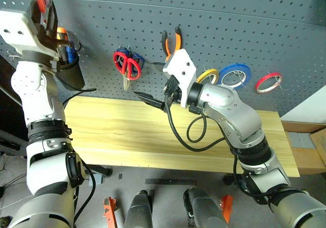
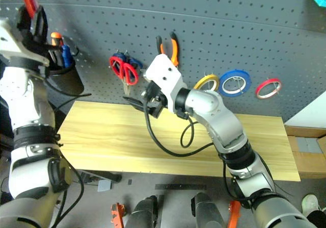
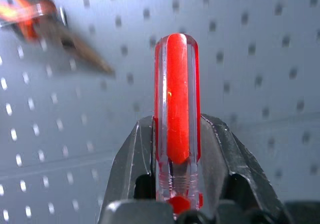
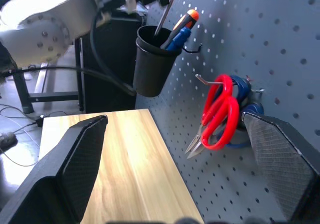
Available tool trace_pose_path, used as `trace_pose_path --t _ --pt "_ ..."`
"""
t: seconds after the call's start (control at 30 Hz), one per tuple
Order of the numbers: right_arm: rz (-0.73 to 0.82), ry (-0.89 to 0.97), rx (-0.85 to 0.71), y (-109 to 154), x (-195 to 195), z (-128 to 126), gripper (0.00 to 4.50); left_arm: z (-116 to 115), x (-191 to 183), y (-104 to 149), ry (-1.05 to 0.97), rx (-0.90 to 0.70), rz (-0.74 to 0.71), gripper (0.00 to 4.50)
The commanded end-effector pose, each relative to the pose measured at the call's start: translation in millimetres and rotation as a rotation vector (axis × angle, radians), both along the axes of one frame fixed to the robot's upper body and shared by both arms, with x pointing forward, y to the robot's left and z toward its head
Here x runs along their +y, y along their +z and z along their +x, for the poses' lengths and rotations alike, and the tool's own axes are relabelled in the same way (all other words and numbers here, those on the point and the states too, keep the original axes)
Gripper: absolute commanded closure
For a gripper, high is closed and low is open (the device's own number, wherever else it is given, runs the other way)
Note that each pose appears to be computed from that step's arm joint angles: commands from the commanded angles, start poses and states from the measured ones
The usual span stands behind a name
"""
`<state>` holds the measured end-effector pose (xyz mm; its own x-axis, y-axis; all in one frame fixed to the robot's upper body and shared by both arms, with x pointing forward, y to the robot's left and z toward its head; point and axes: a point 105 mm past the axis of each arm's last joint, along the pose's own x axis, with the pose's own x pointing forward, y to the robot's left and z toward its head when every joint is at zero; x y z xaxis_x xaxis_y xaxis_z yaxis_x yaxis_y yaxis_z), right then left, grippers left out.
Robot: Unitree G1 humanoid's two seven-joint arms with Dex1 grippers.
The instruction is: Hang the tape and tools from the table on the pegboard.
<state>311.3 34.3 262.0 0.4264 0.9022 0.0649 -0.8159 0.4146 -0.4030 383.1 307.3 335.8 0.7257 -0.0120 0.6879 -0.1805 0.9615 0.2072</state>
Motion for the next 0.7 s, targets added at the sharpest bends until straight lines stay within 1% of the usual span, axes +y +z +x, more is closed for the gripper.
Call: trace_pose_path --t 0.03,0.13,0.2,0.23,0.27,0.47,0.53,0.6,0.63,0.67,0.7 --pt "0.021 -0.003 -0.052 13 -3 -5 0.0 -4 0 8 0.015 -0.063 0.009 3.64" --pt "0.013 -0.013 -0.051 12 -4 -3 0.0 -5 10 -1 0.069 -0.064 -0.002 3.64" --pt "0.008 -0.016 -0.051 12 -5 -2 0.0 -8 19 -5 0.104 -0.073 -0.02 2.91" --pt "0.006 -0.017 -0.051 11 -5 -2 0.0 -9 21 -7 0.108 -0.077 -0.026 2.66" --pt "0.004 -0.019 -0.051 11 -5 -2 0.0 -10 22 -7 0.104 -0.081 -0.037 2.3" --pt "0.0 -0.035 -0.054 11 -8 1 0.0 -13 24 -2 0.105 -0.127 -0.105 0.15" --pt "0.003 -0.042 -0.058 12 -10 2 0.0 -16 13 11 0.075 -0.163 -0.091 0.07" --pt "0.01 -0.051 -0.061 14 -15 2 0.0 -20 -8 26 0.02 -0.194 -0.037 0.07" --pt "0.02 -0.057 -0.057 15 -20 2 0.0 -20 -28 30 -0.046 -0.183 0.002 0.07" --pt "0.031 -0.063 -0.051 15 -24 2 0.0 -19 -46 29 -0.11 -0.155 0.031 0.07" --pt "0.042 -0.07 -0.041 15 -31 1 0.0 -14 -65 20 -0.191 -0.078 0.053 0.07"
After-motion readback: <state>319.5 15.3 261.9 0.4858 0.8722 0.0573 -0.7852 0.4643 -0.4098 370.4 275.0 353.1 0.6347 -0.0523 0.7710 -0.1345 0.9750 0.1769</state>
